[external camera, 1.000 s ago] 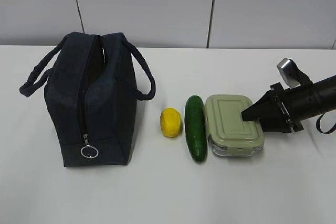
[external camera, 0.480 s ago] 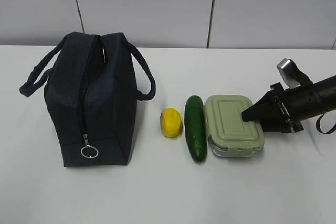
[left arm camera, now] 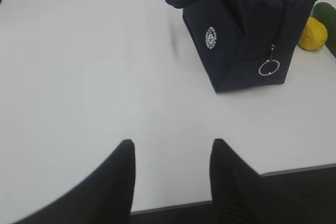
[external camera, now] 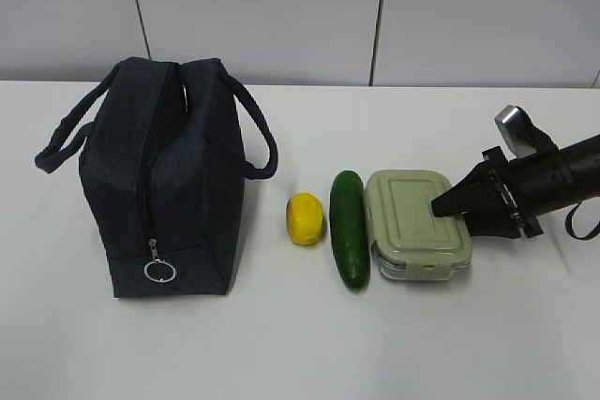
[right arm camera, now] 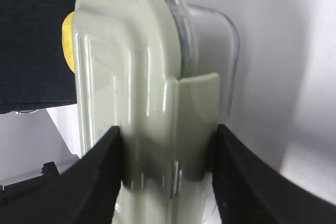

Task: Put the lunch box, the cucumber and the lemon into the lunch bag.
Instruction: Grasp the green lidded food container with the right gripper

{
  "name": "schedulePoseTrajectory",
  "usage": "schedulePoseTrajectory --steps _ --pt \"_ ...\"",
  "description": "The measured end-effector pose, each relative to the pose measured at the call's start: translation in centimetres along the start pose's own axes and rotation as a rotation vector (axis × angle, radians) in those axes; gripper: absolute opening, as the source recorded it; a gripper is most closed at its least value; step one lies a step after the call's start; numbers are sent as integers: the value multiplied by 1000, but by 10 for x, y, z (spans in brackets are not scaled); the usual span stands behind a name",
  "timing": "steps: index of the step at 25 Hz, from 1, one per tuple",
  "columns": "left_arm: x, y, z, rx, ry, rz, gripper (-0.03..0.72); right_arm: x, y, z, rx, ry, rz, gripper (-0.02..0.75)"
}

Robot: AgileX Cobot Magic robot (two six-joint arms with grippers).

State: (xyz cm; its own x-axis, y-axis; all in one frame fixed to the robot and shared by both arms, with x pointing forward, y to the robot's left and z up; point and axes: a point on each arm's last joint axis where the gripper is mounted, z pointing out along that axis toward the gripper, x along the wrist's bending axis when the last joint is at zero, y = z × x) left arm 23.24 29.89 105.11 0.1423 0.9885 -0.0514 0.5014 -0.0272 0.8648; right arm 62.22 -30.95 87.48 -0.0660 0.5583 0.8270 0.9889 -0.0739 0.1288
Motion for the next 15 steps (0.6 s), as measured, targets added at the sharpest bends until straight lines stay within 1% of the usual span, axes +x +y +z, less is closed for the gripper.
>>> schedulePoseTrajectory --steps 11,15 --pt "0 0 0 0 0 0 321 0 0 0 1 -1 33 384" --pt "0 0 0 0 0 0 321 4 0 -3 0 -15 20 384"
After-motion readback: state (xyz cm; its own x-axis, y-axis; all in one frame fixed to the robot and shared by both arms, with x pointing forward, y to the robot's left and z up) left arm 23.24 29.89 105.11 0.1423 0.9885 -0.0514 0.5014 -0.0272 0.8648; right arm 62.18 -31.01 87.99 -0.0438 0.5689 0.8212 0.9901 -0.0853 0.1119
